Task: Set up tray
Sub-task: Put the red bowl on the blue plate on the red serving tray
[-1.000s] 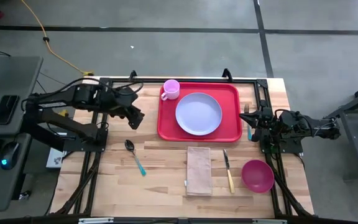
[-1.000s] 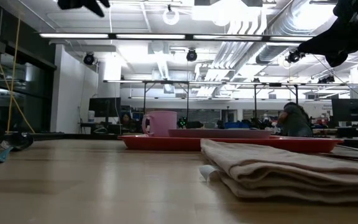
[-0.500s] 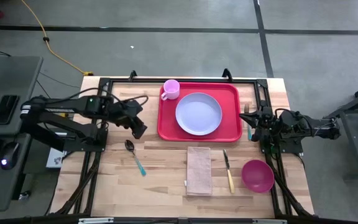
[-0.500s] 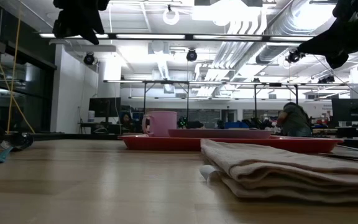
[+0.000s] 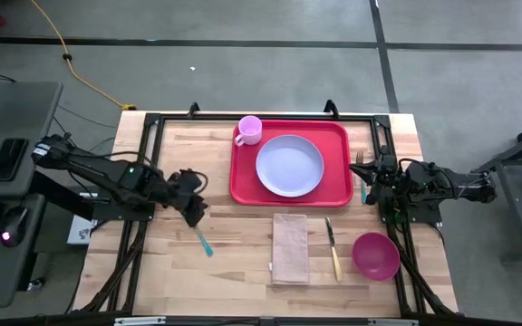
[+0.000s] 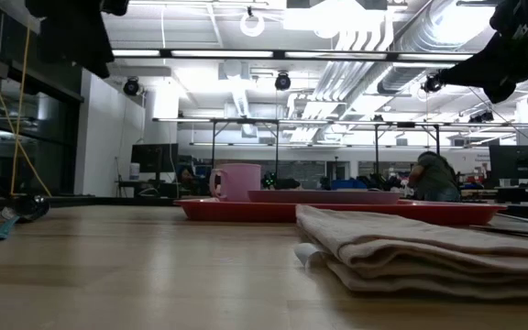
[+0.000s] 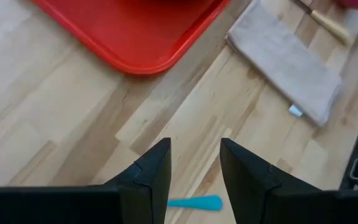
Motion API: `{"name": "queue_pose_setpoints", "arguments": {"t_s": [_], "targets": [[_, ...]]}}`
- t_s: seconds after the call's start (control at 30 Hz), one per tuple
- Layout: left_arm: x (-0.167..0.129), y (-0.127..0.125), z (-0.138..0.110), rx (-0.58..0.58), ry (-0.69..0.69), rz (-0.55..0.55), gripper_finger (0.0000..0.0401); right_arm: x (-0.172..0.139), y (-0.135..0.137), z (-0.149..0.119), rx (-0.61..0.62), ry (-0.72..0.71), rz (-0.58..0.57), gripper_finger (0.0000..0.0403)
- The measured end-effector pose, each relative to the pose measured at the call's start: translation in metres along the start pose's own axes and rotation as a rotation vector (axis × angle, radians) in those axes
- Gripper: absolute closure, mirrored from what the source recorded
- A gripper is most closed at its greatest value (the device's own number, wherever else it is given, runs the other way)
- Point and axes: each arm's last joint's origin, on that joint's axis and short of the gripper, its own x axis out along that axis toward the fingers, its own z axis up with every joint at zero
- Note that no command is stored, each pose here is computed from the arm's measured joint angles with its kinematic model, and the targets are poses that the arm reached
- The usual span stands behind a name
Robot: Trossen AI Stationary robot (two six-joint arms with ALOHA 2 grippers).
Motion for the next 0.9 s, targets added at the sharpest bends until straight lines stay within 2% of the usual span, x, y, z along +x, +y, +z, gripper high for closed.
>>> {"name": "queue_pose_setpoints", "arguments": {"t_s": [0.23, 0.47, 0.6, 0.73, 0.9], "targets": [[-0.001, 0.003, -0.018, -0.037, -0.017, -0.007, 0.0235, 0.000, 0.000, 0.000, 0.004, 0.002, 0.000, 0.0402], [0.006, -0.001, -0.024, -0.056, -0.055, -0.064, 0.0235, 0.000, 0.000, 0.000, 0.013, 0.001, 0.001, 0.0402], [0.010, -0.002, -0.026, -0.065, -0.064, -0.086, 0.0235, 0.000, 0.000, 0.000, 0.077, 0.001, 0.004, 0.0402], [0.016, -0.001, -0.030, -0.068, -0.053, -0.107, 0.0235, 0.000, 0.001, 0.000, 0.131, 0.014, 0.048, 0.0402], [0.024, 0.000, -0.034, -0.075, -0.063, -0.132, 0.0235, 0.000, 0.004, -0.001, 0.139, 0.036, 0.126, 0.0402]]}}
